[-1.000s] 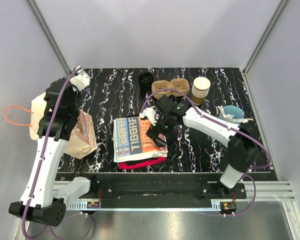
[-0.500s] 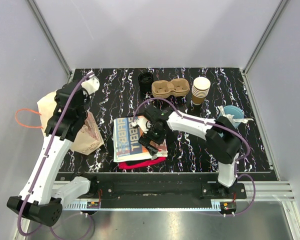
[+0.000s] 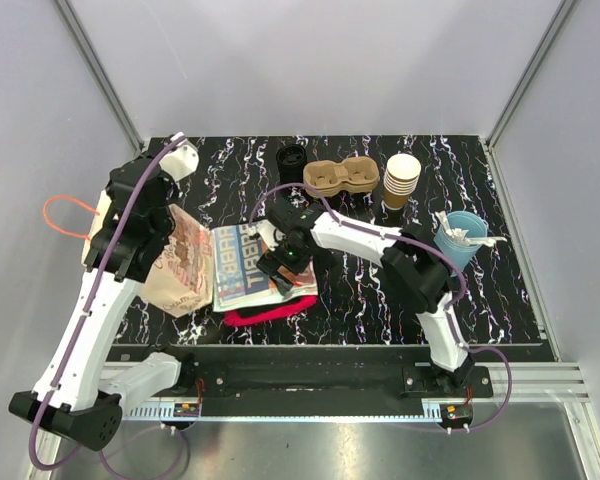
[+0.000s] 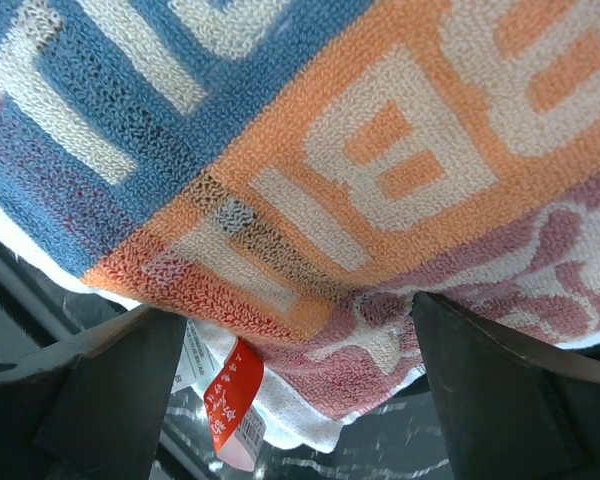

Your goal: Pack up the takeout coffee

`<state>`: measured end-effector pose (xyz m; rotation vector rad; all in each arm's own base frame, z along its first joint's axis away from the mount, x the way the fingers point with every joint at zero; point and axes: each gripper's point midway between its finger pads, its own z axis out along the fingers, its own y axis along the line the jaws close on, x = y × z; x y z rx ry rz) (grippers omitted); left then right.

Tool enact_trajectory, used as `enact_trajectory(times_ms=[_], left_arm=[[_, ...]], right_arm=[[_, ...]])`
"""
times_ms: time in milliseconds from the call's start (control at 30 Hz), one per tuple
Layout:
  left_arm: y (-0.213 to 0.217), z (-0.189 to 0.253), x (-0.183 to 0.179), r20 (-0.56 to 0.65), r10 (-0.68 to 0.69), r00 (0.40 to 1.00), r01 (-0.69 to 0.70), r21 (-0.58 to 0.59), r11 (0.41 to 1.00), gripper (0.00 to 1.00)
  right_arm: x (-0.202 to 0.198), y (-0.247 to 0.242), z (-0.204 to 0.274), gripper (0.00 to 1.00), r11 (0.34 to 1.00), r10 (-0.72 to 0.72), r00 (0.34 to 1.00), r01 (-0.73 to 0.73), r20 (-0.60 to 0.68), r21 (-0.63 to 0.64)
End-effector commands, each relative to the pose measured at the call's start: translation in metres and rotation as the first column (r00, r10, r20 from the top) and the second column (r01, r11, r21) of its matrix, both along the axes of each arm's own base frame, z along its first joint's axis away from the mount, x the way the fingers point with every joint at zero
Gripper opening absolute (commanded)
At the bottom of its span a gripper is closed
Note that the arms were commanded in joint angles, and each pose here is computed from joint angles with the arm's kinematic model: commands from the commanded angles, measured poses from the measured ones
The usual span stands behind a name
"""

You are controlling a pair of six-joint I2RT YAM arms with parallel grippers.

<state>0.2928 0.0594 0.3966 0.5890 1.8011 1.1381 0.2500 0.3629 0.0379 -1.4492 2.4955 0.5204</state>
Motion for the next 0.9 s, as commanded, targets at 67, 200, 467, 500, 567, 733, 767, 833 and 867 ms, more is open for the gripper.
enact_trajectory(times_ms=[67,200,467,500,567,733,767,833,867], left_arm=[[0.003,0.037,-0.008,0.085,-0.002,0.996,0.003,-0.014,1.0,0.14],[0.007,0.054,-0.015,0.11,0.009,0.994,-0.01,0.009,1.0,0.14],[0.012,0.086,-0.029,0.168,-0.003,0.986,-0.001,0.027,1.0,0.13],[0.012,0.085,-0.03,0.165,-0.006,0.986,0.002,0.026,1.0,0.13],[0.013,0.081,-0.031,0.158,-0.007,0.987,0.003,0.026,1.0,0.13],[0.014,0.072,-0.035,0.138,-0.011,0.99,0.008,0.021,1.0,0.12],[0.013,0.072,-0.035,0.138,-0.018,0.99,0.016,0.019,1.0,0.12],[0.012,0.071,-0.036,0.137,-0.031,0.99,0.03,0.006,1.0,0.12],[0.01,0.07,-0.035,0.133,-0.045,0.99,0.045,0.003,0.999,0.11]], right_arm=[[0.048,0.044,-0.011,1.0,0.995,-0.083,0.99,0.077,0.113,0.057],[0.063,0.062,-0.014,1.0,0.992,-0.106,0.986,0.096,0.128,0.08],[0.118,0.109,0.0,0.99,0.979,-0.156,0.954,0.114,0.255,0.17],[0.13,0.121,0.001,1.0,0.973,-0.172,0.944,0.119,0.28,0.196],[0.145,0.131,0.005,1.0,0.968,-0.192,0.928,0.125,0.319,0.219],[0.177,0.16,0.034,1.0,0.941,-0.228,0.88,0.09,0.416,0.326],[0.183,0.16,0.043,1.0,0.937,-0.242,0.865,0.091,0.439,0.337],[0.189,0.152,0.055,1.0,0.938,-0.265,0.839,0.111,0.475,0.328],[0.193,0.148,0.091,1.0,0.924,-0.289,0.819,0.103,0.496,0.369]])
